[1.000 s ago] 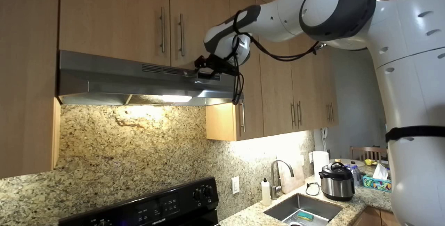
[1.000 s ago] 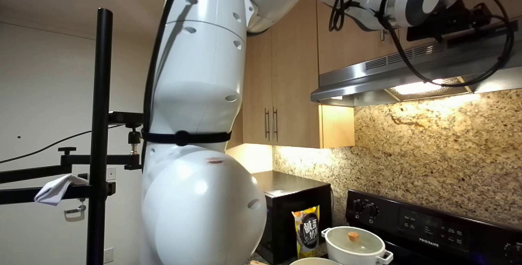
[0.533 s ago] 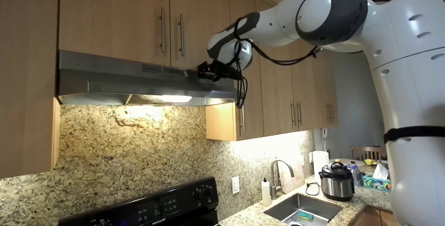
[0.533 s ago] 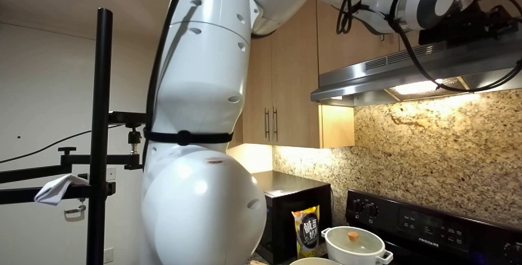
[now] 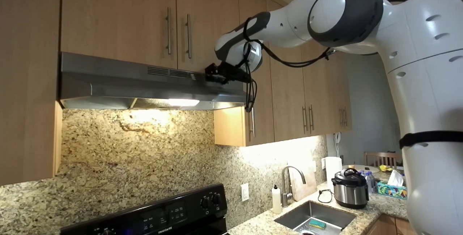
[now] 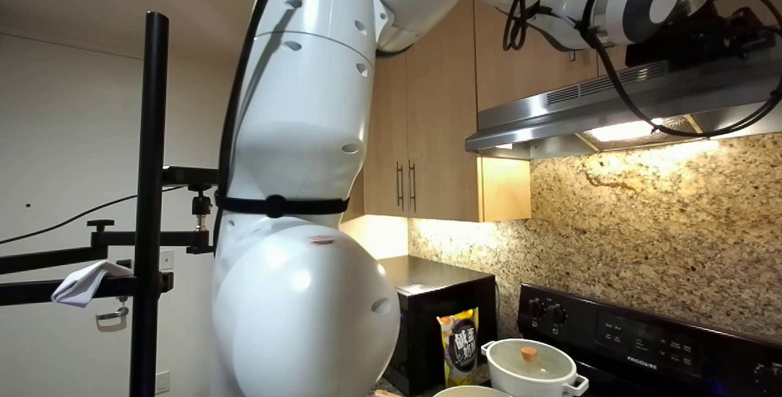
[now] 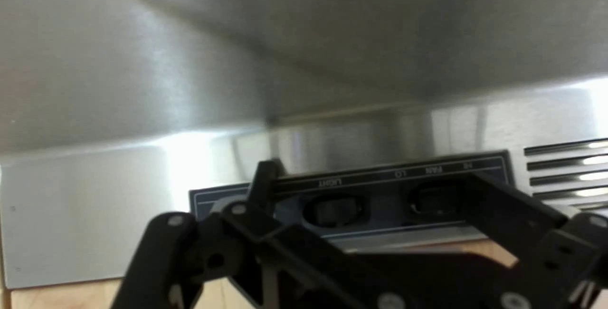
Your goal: Switch off the stove light
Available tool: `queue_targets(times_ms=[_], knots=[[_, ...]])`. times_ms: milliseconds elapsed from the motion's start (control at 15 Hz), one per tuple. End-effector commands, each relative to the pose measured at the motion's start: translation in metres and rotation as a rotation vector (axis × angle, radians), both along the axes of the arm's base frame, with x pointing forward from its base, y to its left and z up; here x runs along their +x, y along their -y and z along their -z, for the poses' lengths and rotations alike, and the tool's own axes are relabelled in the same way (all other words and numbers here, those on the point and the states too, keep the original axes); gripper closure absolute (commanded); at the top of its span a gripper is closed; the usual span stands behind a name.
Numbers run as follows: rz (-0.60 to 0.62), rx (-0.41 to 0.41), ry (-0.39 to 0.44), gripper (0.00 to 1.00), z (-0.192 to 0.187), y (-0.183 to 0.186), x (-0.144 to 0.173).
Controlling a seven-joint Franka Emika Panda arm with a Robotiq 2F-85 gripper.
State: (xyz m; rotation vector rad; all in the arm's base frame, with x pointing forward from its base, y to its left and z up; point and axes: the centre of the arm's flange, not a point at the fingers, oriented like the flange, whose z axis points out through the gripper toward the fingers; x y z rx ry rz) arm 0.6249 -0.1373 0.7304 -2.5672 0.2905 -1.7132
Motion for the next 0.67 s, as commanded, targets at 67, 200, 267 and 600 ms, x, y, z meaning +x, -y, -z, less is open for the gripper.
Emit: queue_targets(times_ms=[67, 200, 267, 600], knots=[[-0.062, -0.01, 0.026, 0.0, -0.009, -0.022, -0.015], [-0.064, -0.014, 0.042, 0.0, -0.014, -0.025, -0.019], [-0.065, -0.018, 0.046, 0.0, -0.015, -0.026, -0.021], [-0.115, -0.024, 0.069, 0.0, -0.029, -0.049, -0.029]])
